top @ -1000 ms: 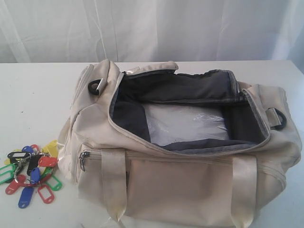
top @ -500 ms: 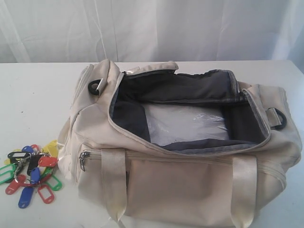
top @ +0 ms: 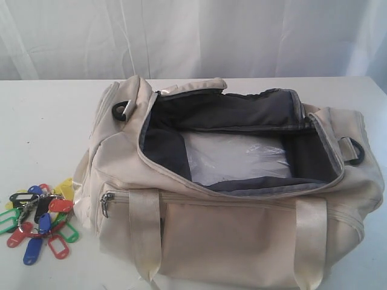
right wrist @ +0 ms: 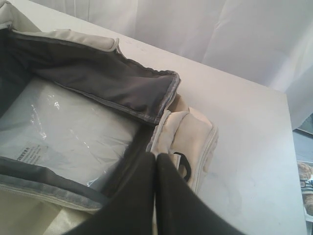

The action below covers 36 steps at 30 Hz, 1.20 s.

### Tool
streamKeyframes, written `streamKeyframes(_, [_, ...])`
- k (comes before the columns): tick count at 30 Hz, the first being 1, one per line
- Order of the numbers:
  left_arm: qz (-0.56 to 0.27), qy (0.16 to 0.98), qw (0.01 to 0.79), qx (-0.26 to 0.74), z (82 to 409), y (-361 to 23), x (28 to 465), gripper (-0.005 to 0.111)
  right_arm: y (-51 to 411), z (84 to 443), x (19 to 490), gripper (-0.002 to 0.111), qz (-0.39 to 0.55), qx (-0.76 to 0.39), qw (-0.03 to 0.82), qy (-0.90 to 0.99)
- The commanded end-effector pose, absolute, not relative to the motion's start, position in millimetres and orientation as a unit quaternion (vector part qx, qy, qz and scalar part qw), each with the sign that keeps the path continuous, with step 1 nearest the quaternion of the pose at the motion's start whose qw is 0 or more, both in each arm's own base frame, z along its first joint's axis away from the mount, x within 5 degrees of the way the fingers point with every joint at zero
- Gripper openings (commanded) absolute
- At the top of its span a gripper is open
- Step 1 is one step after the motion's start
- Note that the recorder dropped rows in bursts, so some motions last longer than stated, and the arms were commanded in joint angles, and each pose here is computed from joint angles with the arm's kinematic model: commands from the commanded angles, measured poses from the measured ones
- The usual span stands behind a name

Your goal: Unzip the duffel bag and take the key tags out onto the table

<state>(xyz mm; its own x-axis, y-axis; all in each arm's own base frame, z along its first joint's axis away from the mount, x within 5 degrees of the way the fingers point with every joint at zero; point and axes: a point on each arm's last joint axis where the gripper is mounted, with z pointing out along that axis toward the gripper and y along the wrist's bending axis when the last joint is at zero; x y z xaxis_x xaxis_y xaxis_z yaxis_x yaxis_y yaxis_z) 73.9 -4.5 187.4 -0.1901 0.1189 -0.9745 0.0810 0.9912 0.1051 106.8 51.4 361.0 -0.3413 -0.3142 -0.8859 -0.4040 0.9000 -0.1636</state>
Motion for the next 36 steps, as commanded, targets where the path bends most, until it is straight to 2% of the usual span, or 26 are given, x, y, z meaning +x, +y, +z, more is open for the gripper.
streamKeyframes(1, [0.027, 0.741, 0.669, 0.047, 193.0, -1.5, 67.6, 0.000, 50.1, 361.0, 106.3, 0.000, 0.041, -0.218, 0.535, 0.815])
streamKeyframes(8, [0.030, 0.694, 0.718, 0.043, 201.5, -1.1, 57.5, 0.000, 50.1, 361.0, 106.3, 0.000, 0.041, -0.218, 0.535, 0.815])
streamKeyframes(25, [0.029, 0.700, 0.712, 0.042, 200.0, -1.1, 57.5, 0.000, 50.1, 361.0, 106.3, 0.000, 0.041, -0.218, 0.535, 0.815])
streamKeyframes(27, [0.025, 0.731, 0.680, 0.042, 191.9, -1.2, 57.3, 0.000, 50.1, 361.0, 106.3, 0.000, 0.041, -0.218, 0.535, 0.815])
streamKeyframes(30, [-0.032, 0.824, 0.566, 0.017, 166.1, -5.9, 51.3, 0.000, 50.1, 361.0, 106.3, 0.000, 0.041, -0.218, 0.535, 0.815])
streamKeyframes(36, [-0.043, 0.813, 0.581, 0.008, 169.3, -6.6, 52.4, 0.000, 50.1, 361.0, 106.3, 0.000, 0.041, -0.218, 0.535, 0.815])
